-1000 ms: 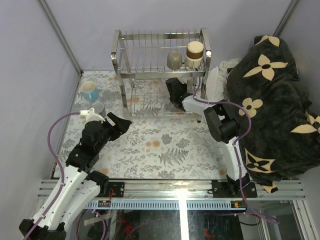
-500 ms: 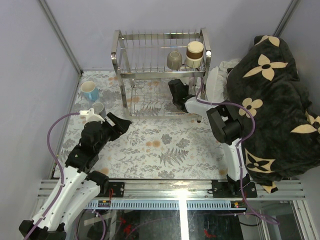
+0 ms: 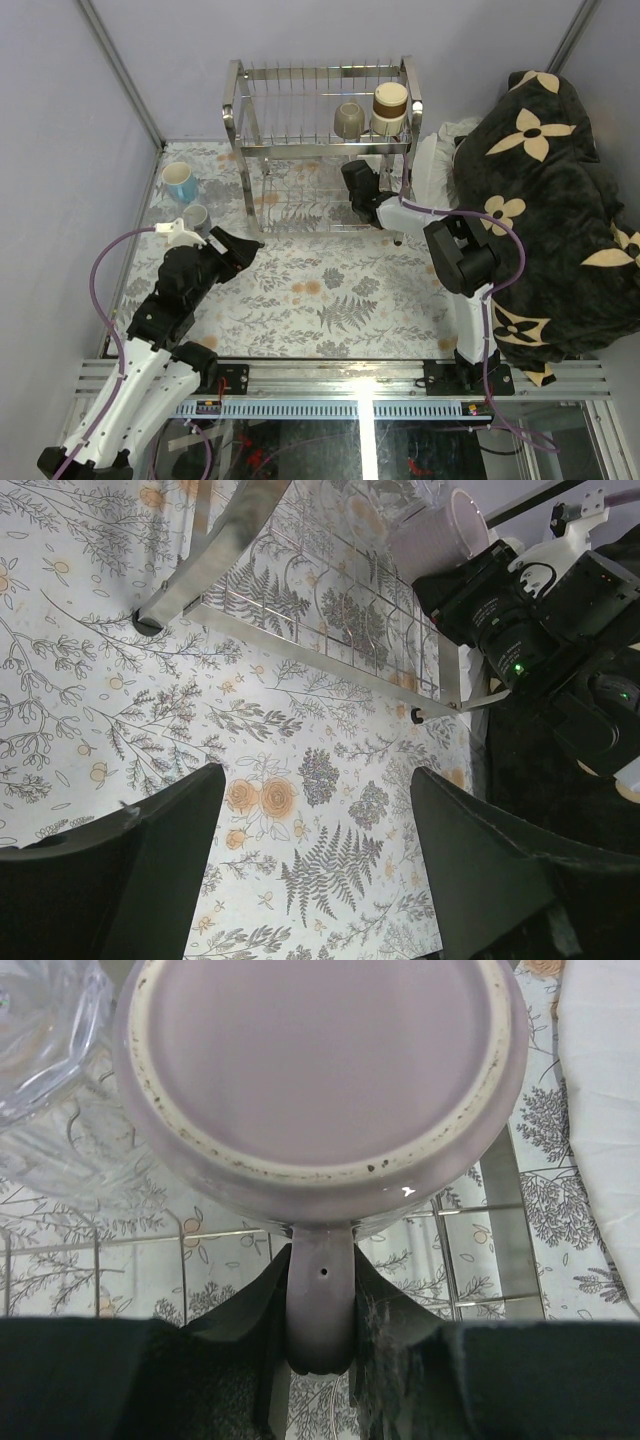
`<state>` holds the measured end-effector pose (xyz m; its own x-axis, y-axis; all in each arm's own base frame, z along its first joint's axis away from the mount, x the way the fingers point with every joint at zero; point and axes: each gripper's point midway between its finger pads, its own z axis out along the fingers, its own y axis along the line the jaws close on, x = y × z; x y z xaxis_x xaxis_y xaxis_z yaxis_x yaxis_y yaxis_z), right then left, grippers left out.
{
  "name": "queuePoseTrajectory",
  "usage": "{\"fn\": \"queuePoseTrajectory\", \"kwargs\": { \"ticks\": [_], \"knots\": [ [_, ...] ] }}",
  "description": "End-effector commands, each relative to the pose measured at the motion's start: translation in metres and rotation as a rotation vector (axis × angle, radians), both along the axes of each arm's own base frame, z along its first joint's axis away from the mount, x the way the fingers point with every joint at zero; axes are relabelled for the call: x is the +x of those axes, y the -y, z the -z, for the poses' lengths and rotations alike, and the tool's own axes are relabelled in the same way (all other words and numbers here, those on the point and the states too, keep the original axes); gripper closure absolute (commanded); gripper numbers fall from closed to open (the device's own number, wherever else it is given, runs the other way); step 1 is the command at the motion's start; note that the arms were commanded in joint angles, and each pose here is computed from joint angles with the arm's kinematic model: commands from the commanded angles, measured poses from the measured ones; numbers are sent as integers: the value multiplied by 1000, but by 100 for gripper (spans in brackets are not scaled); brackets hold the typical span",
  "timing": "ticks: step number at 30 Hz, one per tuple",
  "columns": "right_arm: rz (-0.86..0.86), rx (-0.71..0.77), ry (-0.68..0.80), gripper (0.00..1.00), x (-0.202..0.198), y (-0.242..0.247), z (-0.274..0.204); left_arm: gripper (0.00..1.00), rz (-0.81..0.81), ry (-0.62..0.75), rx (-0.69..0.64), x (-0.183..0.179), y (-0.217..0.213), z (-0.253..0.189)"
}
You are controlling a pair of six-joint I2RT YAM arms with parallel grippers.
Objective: Unload the cups from the dish rack
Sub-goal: Unload the cup from the dish rack.
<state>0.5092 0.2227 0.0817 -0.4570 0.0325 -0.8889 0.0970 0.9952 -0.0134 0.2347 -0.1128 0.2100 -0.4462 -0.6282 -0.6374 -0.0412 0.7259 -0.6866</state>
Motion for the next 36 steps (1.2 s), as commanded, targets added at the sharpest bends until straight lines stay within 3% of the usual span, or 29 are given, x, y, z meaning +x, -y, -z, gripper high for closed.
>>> {"fn": "queuePoseTrajectory", "kwargs": {
  "ticks": [1, 26, 36],
  "knots": [
    [-13, 156, 112, 100, 4, -13, -59, 25, -1, 47, -3, -1, -1, -17],
    [-411, 257, -29, 100, -20, -96, -33, 24, -15, 56, 9, -4, -6, -22],
    [-380, 180, -100, 100, -17, -88, -12, 25, -11, 53, 6, -5, -6, -20]
  ]
}}
